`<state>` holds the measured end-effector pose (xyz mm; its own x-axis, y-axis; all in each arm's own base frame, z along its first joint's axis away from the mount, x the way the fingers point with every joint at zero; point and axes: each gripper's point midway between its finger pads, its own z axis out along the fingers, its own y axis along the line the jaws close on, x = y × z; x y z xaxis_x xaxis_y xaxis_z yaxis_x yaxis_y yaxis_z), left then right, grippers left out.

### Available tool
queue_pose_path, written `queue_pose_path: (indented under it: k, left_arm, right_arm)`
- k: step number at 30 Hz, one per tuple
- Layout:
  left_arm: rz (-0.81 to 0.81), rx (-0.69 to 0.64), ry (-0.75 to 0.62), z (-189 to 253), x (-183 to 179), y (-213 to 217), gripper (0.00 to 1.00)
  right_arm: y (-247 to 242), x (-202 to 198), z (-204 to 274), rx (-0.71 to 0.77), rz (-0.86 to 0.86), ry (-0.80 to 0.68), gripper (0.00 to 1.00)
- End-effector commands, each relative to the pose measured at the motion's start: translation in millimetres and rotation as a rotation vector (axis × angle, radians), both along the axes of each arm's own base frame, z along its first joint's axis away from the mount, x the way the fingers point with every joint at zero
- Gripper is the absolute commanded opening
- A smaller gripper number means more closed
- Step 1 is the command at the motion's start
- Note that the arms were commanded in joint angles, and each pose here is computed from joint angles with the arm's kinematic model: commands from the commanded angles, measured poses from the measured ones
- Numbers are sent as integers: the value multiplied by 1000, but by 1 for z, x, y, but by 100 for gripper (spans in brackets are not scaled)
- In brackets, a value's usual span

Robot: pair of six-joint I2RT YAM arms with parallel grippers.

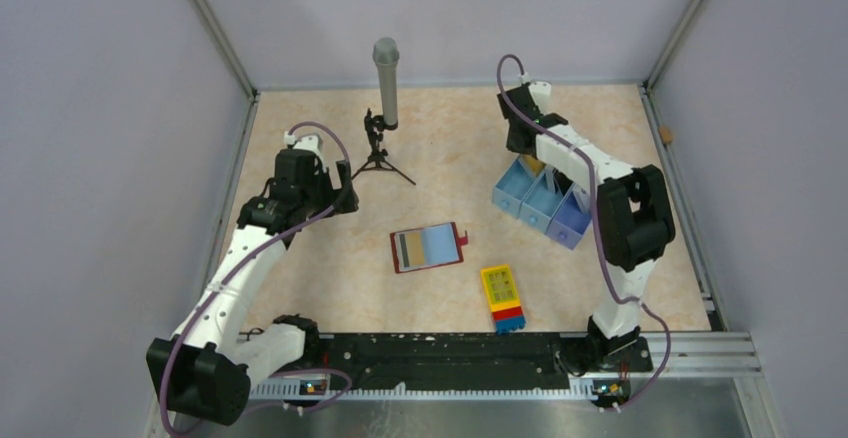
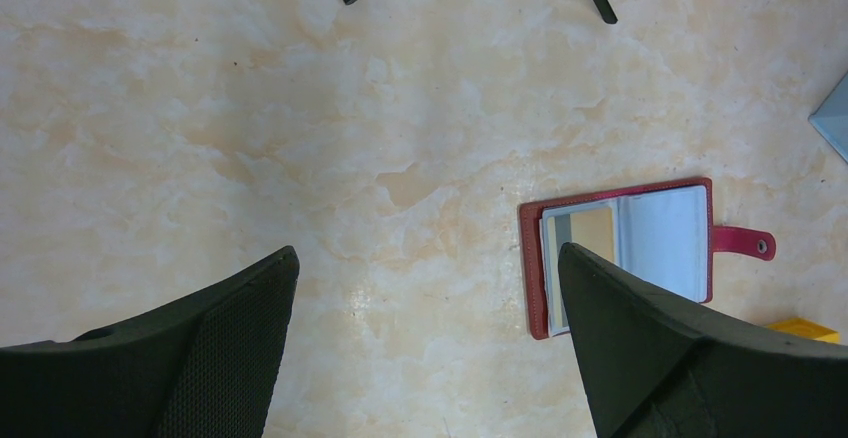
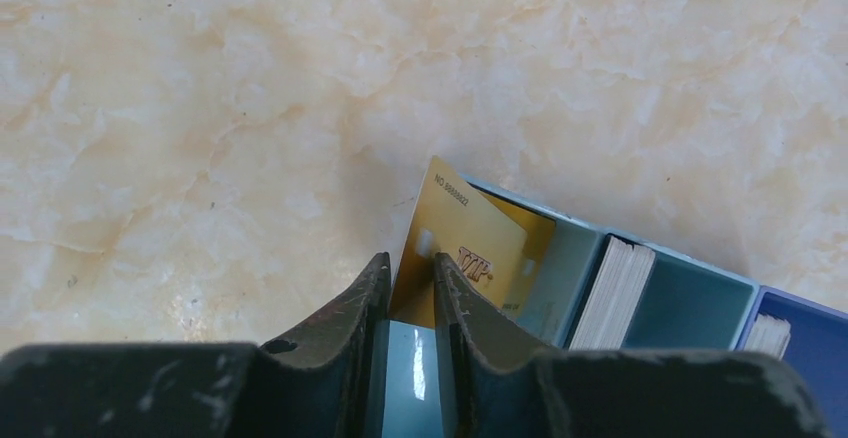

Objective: Put the credit cards into the card holder
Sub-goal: Pick up the credit card from the storage box.

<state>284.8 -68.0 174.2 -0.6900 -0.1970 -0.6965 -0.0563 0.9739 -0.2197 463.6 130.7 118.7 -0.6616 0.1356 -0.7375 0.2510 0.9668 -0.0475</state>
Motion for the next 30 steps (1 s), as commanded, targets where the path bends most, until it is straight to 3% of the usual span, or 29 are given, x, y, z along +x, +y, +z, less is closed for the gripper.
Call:
queue_pose_path:
  k: [1, 11, 21, 27, 30]
  left_arm:
    - [-9, -5, -23, 3, 3, 0, 99]
    - [-14, -13, -26, 4, 1, -2, 99]
    - [-108, -59, -50, 10, -2, -17, 99]
    - [-226, -191, -119, 30, -10, -47, 99]
    - [-316, -307, -204, 47, -17, -73, 98]
  right_arm:
    - [1, -1, 41, 26, -12, -95, 18]
    - [-14, -19, 48, -25, -37, -67, 0]
    - [-35, -52, 85, -91, -37, -98, 0]
    - [-27, -78, 128, -26, 107, -178, 0]
    - [4, -96, 143, 91, 331, -218, 0]
